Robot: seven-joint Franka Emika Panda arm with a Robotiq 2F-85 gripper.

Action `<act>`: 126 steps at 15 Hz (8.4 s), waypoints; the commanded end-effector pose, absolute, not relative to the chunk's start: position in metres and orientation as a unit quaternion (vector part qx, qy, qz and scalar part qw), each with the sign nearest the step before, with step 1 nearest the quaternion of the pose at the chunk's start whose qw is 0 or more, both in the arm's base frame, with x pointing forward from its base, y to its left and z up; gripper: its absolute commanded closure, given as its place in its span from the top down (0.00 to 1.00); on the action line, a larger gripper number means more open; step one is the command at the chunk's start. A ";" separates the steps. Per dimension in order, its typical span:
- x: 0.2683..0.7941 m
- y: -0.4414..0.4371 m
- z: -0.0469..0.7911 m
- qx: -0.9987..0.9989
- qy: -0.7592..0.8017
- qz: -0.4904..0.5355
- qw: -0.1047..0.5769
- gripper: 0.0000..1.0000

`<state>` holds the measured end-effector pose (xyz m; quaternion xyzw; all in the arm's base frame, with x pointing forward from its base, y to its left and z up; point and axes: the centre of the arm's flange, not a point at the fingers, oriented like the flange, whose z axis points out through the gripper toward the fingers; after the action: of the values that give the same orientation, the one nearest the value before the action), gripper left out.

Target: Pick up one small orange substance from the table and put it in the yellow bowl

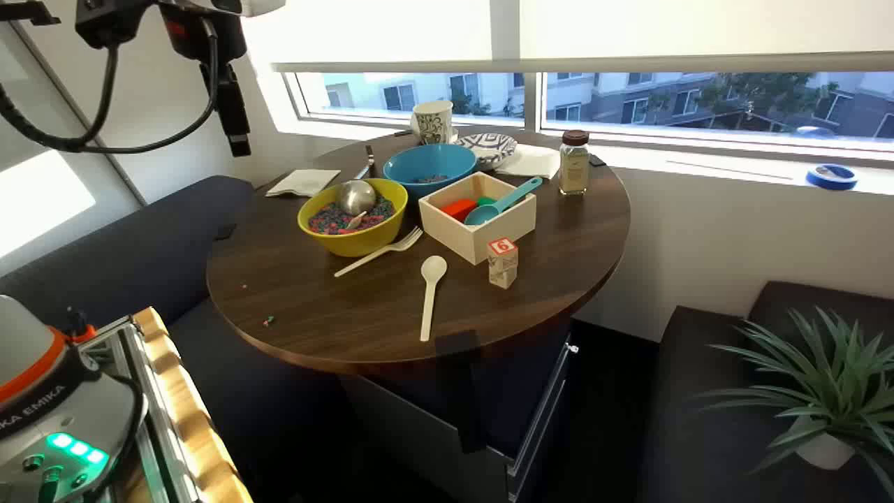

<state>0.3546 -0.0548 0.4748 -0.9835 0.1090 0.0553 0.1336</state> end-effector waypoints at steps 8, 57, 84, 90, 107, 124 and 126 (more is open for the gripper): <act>0.355 -0.055 0.475 -0.983 0.109 0.055 0.134 1.00; 0.442 0.067 0.292 -0.863 0.484 -0.126 -0.069 0.56; 0.419 0.108 0.381 -0.868 0.445 -0.211 -0.060 0.03; 0.419 0.071 0.420 -0.826 0.489 -0.265 -0.091 0.03; 0.405 0.020 0.411 -0.794 0.533 -0.228 -0.182 0.58; 0.362 0.050 0.481 -0.981 0.179 -0.040 -0.059 1.00; 0.358 0.046 0.498 -0.990 0.118 -0.036 -0.066 1.00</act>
<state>0.3697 0.0533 0.4708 -0.9782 0.1885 -0.0506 -0.0710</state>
